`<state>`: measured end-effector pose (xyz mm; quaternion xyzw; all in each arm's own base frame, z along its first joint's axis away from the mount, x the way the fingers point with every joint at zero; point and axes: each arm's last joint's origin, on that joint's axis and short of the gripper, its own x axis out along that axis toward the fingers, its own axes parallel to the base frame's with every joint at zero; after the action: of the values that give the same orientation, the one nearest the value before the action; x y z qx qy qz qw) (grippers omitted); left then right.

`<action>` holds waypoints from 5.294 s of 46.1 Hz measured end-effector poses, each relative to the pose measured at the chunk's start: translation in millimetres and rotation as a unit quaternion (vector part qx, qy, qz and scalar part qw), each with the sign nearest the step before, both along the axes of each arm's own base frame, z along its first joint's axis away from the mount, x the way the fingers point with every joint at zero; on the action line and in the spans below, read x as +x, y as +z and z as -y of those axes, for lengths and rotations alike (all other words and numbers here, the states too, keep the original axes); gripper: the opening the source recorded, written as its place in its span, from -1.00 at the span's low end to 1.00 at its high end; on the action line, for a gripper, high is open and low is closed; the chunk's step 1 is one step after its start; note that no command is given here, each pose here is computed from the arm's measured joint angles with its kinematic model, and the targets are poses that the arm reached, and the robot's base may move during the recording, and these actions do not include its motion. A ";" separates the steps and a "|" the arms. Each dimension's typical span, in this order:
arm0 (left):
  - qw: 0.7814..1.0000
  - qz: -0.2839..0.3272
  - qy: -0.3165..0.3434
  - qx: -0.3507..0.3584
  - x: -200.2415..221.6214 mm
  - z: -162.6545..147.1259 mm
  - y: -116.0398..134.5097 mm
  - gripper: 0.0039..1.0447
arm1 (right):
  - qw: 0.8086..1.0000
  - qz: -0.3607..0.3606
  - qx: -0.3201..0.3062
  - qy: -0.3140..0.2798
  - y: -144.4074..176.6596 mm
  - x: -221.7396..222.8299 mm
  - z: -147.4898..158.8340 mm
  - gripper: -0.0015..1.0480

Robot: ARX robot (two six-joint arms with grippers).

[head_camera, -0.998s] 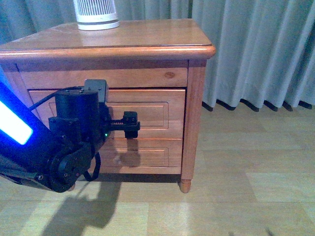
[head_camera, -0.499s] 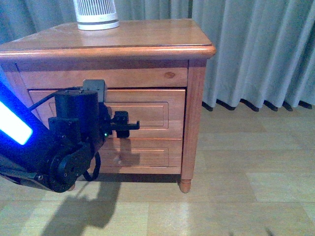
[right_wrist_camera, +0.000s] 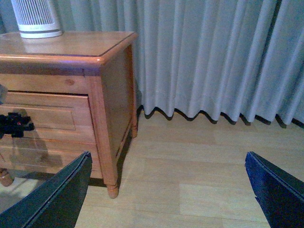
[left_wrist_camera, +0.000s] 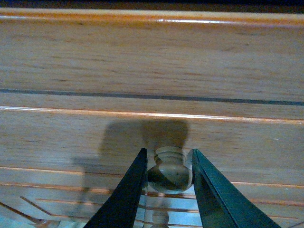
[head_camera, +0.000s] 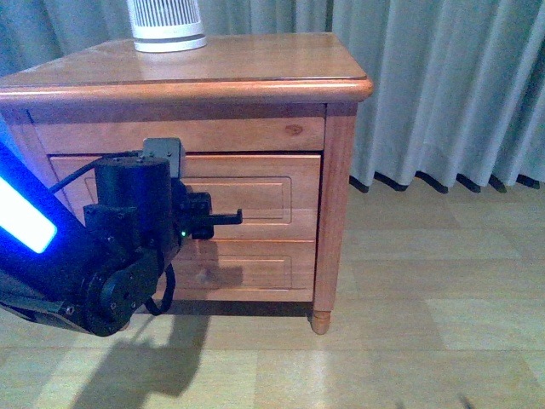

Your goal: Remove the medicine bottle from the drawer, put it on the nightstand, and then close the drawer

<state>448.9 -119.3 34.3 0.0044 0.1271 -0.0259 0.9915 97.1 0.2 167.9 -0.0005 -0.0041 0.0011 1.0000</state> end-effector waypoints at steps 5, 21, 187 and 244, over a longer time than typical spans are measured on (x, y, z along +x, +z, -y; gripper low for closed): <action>1.000 0.000 0.000 -0.002 -1.9 -0.5 -1.3 -0.54 | 1.000 0.000 0.000 0.000 0.0 0.0 0.0 0.87; 1.000 -0.009 -0.008 -0.015 -48.9 -8.8 -0.9 -0.54 | 1.000 0.000 0.000 0.000 0.0 0.0 0.0 0.87; 0.992 0.127 0.024 -0.008 -342.8 -118.8 133.6 -0.94 | 1.000 0.000 0.000 -0.002 0.0 0.0 0.1 0.87; 0.991 0.129 0.025 -0.007 -351.5 -119.0 132.1 0.88 | 0.966 -0.178 0.019 -0.185 52.0 155.3 -11.2 0.87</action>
<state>97.4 -0.3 166.3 -0.0020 -0.0024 -0.0008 1.0000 252.4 11.4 219.9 0.0182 0.1744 -0.1834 0.9673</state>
